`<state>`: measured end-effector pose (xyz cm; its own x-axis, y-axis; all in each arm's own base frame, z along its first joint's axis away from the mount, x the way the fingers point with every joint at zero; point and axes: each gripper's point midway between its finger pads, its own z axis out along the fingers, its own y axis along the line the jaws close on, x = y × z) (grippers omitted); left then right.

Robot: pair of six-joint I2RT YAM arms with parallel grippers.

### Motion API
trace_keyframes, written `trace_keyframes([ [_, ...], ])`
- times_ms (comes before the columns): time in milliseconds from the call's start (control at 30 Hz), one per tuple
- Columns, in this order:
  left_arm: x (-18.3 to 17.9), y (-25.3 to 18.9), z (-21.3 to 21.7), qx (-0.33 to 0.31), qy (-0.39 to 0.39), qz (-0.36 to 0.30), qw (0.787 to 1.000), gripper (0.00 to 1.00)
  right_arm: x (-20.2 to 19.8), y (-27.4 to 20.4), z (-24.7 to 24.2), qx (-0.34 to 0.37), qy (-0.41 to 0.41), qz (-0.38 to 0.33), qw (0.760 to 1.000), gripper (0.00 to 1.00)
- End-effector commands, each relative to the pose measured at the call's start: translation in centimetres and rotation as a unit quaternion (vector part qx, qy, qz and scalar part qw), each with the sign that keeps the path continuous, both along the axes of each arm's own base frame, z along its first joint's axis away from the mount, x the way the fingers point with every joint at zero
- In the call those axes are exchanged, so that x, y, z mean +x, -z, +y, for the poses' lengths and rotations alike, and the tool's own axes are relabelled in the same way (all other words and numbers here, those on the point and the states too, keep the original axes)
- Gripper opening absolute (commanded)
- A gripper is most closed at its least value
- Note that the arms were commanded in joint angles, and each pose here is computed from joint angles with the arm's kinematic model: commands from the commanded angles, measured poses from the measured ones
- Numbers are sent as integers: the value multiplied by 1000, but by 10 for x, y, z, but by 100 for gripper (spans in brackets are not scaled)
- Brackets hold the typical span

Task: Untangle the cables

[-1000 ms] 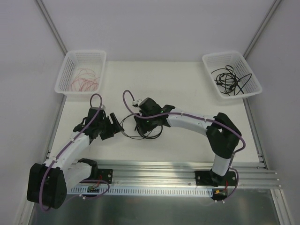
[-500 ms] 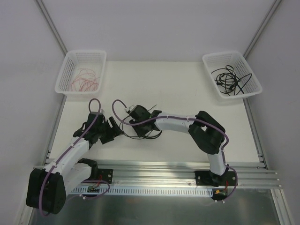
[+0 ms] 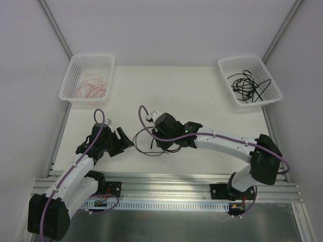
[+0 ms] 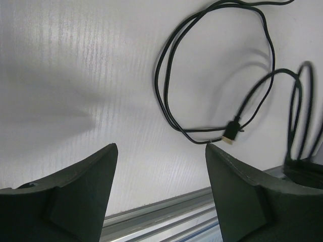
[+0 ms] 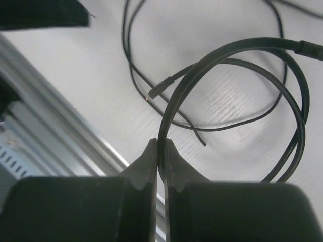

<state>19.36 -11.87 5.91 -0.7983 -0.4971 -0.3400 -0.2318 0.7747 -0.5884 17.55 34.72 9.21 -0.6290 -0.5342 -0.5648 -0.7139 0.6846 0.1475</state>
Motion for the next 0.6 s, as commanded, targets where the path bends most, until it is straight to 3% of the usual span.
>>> trace_keyframes([
  [0,-3,-10,-8,-18,13,-1,1000,71,1,-79,2,62,-24,-49,997,1],
  [300,12,-46,-14,-7,59,-42,997,77,70,-177,-81,83,92,-157,980,1],
  [433,22,-59,-12,26,94,-47,994,83,104,-210,-130,90,156,-192,965,1],
  [567,36,-84,-4,70,118,-101,985,94,143,-234,-190,77,242,-228,940,1],
])
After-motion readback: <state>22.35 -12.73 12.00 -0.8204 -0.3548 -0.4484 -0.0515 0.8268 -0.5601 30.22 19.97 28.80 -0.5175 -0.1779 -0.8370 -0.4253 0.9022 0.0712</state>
